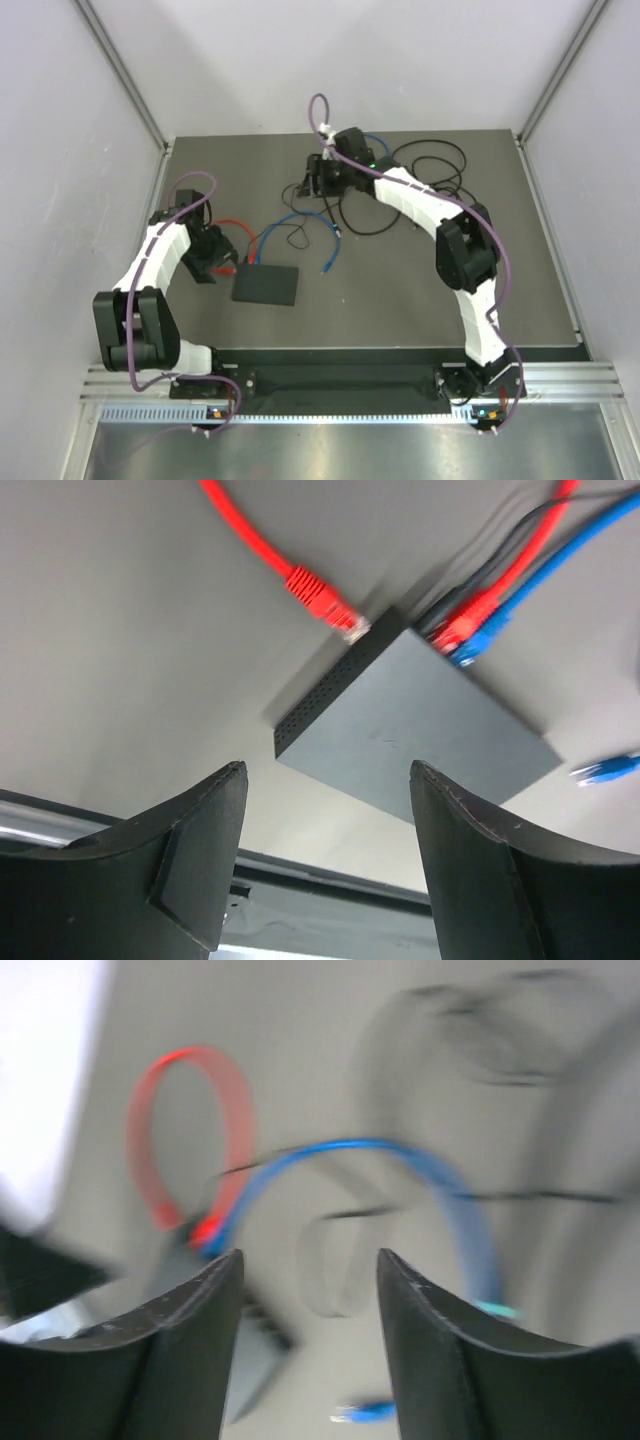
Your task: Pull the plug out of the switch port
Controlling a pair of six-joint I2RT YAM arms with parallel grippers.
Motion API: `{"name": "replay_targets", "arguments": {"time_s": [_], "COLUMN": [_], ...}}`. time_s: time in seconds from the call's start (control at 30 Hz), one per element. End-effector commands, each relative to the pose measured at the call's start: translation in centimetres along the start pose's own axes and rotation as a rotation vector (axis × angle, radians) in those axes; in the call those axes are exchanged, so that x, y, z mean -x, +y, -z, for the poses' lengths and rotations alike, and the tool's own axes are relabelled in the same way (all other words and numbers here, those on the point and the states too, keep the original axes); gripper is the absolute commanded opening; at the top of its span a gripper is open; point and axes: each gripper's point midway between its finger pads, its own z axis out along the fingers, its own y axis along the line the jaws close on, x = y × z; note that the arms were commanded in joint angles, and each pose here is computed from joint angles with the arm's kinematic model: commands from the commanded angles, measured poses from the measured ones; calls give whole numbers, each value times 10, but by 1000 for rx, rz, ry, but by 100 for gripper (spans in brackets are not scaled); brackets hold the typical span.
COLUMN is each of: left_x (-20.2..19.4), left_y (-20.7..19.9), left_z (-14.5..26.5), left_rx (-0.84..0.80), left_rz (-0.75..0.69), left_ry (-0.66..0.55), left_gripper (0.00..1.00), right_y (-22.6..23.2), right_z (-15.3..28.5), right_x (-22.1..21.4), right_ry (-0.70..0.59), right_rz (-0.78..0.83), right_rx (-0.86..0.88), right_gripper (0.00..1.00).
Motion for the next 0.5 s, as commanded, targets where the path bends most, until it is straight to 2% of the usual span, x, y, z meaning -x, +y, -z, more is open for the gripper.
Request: {"name": "replay_targets", "arguments": {"time_s": [0.0,0.07,0.13,0.2,0.33,0.47], "left_x": [-13,-15,-16,-18,-16,-12], "left_y": [-1,-3,-2,3,20,17], "left_z": [-10,-14,-17,-20,-27,-36], "left_rx": [-33,-48,-43,-23,38,-35], "left_rz": [-32,-37,-52,-53,-36,-4], "left_ry": [67,82,93,108,112,132], "left_gripper": [71,71,72,72,72,68], "right_y": [91,129,146,162,170,157], "right_z": [-11,-19,-32,-44,-65,-80], "right_x": [-10,-19,-37,-55,-86,-110], "right_ry": [32,48,89,138,216,259], "right_rz": [55,-6,-83,-114,-157,-178], "right_rx": [282,422,487,545,582,555], "right_gripper": [53,47,43,43,43,43]}}
